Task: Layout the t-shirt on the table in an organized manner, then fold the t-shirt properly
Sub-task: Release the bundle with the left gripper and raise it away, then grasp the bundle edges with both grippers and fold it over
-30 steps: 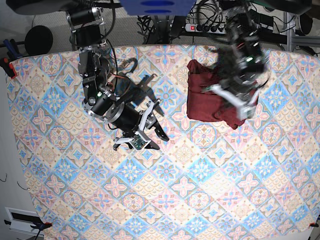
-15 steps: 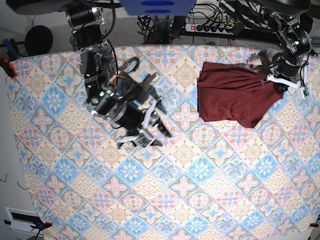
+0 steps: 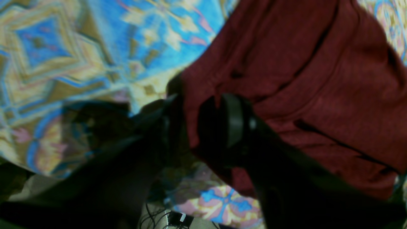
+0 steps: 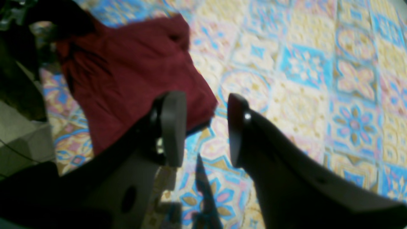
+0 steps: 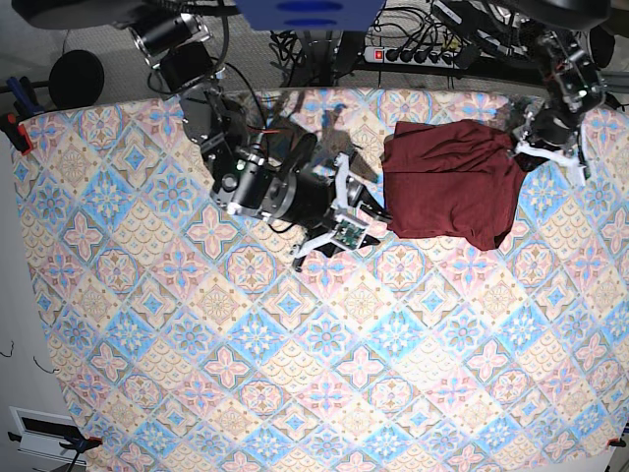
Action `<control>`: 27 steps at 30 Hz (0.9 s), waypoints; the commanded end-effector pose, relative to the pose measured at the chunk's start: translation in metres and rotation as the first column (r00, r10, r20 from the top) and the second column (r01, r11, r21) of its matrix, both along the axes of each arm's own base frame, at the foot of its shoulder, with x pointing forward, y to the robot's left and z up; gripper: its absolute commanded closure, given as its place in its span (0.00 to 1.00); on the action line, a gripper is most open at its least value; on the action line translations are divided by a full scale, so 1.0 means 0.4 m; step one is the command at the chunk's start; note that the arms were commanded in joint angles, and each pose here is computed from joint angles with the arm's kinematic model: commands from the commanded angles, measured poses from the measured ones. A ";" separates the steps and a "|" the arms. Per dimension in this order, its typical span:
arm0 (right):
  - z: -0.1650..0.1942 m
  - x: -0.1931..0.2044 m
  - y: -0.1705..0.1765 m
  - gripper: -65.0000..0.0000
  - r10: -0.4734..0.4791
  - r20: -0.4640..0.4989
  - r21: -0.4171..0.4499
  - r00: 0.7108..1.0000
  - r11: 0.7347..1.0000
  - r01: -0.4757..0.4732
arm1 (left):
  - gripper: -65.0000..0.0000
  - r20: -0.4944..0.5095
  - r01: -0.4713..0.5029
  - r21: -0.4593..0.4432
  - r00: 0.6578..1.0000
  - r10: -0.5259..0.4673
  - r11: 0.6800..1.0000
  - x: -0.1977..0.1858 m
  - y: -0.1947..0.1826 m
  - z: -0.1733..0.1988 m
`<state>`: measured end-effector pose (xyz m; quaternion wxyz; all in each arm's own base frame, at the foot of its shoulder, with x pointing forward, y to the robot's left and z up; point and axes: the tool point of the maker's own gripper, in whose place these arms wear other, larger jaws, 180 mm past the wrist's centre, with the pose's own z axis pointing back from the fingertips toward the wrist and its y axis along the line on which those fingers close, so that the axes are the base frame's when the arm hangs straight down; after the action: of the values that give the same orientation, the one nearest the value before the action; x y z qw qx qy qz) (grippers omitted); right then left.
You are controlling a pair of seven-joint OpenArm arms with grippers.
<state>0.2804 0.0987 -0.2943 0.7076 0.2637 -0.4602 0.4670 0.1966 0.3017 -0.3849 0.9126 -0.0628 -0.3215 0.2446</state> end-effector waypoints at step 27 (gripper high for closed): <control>-0.066 0.101 0.131 0.99 0.148 -0.074 -0.074 0.986 0.985 -0.154 | 1.00 -0.044 0.256 -0.087 0.964 -0.261 0.963 -0.036 -0.186 0.004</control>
<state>0.3075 0.1509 -0.3374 0.7040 0.2875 -0.3721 0.5323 0.1791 0.2215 -0.3870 0.9443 -0.1422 -0.2637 0.1361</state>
